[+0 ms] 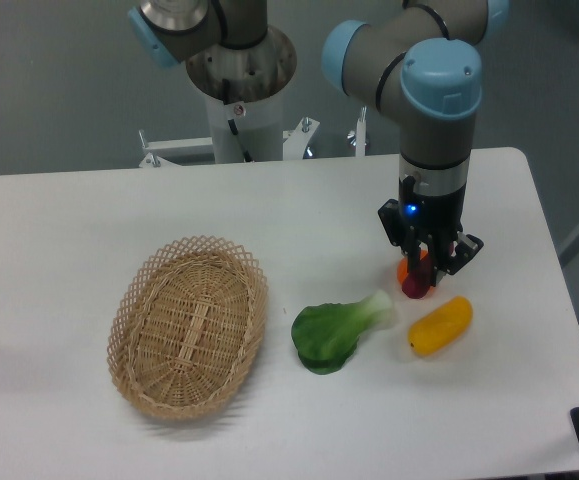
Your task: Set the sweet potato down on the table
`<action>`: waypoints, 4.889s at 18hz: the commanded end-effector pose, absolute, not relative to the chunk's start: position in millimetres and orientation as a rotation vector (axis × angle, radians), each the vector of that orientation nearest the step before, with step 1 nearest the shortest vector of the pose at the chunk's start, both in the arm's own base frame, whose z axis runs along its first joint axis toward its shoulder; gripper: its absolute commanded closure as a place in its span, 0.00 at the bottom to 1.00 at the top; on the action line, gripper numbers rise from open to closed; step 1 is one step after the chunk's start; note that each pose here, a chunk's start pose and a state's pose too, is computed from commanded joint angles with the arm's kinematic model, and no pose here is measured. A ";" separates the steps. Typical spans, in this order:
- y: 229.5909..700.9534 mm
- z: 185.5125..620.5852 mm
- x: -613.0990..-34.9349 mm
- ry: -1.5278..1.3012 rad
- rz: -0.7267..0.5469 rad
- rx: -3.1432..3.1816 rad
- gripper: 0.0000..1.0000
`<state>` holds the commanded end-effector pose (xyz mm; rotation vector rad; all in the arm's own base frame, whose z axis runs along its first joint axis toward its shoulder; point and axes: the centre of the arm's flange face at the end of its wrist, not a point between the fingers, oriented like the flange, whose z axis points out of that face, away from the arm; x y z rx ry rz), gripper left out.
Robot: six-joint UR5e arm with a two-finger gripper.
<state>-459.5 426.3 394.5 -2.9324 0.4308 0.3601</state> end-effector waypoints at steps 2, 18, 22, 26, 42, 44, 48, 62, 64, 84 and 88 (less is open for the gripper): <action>426.5 391.6 -458.0 0.422 0.353 -2.935 0.89; 443.5 345.8 -448.1 -0.301 0.326 -2.861 0.88; 485.6 299.9 -457.1 -0.255 0.337 -2.841 0.87; 510.0 274.6 -475.1 -0.167 0.334 -2.853 0.86; 512.9 216.3 -467.7 0.142 0.287 -2.957 0.85; 511.8 214.4 -467.9 0.159 0.293 -2.969 0.84; 510.5 212.9 -466.7 0.172 0.293 -2.973 0.62; 519.3 297.1 -482.8 0.048 0.459 -2.877 0.00; 518.3 331.0 -483.3 0.054 0.521 -2.836 0.00; 283.9 470.5 -539.8 0.937 0.372 -2.958 0.00; 287.1 470.8 -538.8 0.934 0.383 -2.950 0.00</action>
